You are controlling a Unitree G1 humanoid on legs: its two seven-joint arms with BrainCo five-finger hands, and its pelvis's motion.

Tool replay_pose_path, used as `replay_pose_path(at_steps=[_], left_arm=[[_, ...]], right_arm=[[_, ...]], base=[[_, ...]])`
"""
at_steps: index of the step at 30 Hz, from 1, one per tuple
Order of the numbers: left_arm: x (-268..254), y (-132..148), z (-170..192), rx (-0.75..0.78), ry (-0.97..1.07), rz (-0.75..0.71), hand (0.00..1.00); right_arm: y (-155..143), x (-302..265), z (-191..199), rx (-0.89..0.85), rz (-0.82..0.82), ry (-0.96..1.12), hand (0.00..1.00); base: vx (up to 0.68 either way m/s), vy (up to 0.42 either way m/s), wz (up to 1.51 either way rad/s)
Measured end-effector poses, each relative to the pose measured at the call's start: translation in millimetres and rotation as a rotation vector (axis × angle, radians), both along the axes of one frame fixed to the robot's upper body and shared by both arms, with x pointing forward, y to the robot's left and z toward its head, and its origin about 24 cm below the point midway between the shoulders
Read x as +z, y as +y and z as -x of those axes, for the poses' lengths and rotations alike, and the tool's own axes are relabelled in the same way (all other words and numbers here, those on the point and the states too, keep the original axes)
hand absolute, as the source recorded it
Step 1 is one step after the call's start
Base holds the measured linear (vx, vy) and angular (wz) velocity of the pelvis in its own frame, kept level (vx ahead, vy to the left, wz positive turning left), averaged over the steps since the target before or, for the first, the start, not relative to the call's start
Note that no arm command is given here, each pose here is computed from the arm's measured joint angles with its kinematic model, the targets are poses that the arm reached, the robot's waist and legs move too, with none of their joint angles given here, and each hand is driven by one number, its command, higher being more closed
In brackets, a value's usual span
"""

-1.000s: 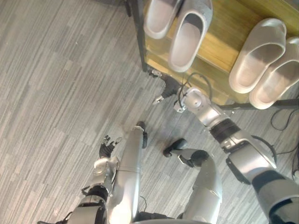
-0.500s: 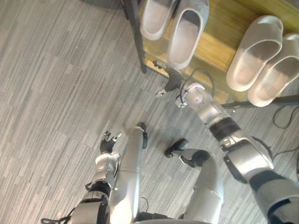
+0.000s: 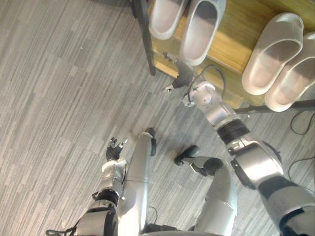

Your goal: Organize the slippers on the shoe rack

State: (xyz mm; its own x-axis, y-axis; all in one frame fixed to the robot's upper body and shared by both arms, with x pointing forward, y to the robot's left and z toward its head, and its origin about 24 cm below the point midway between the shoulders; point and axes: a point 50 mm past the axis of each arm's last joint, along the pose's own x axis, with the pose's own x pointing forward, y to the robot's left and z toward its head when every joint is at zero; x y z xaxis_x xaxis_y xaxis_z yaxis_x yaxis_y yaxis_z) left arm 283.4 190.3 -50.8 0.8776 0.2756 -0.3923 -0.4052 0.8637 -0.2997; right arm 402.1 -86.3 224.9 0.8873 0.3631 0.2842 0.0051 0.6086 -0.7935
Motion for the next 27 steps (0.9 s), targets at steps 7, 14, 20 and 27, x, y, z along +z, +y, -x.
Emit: replay_pose_path(at_steps=[7, 14, 20, 27], left_arm=[[0.1, -0.8, -0.1, 0.005, -0.001, 0.001, 0.0], [-0.1, -0.8, 0.1, 0.01, 0.002, 0.0, 0.0], [-0.3, -1.5, 0.1, 0.009, 0.003, 0.002, 0.0], [0.2, -4.1, -0.5, -0.002, -0.005, 0.01, 0.0]], right_arm=[[-1.6, 8.3, -2.7, -0.042, -0.024, -0.041, 0.0], [-5.7, 10.8, -4.8, -0.072, -0.066, -0.047, 0.0], [-3.5, 6.0, -5.7, -0.051, -0.074, -0.004, 0.0], [6.3, -8.4, -3.6, 0.018, -0.032, 0.079, 0.0]], base=[[0.0, 0.046, 0.01], [-0.01, 0.046, 0.0], [0.0, 0.009, 0.0], [0.0, 0.0, -0.01]])
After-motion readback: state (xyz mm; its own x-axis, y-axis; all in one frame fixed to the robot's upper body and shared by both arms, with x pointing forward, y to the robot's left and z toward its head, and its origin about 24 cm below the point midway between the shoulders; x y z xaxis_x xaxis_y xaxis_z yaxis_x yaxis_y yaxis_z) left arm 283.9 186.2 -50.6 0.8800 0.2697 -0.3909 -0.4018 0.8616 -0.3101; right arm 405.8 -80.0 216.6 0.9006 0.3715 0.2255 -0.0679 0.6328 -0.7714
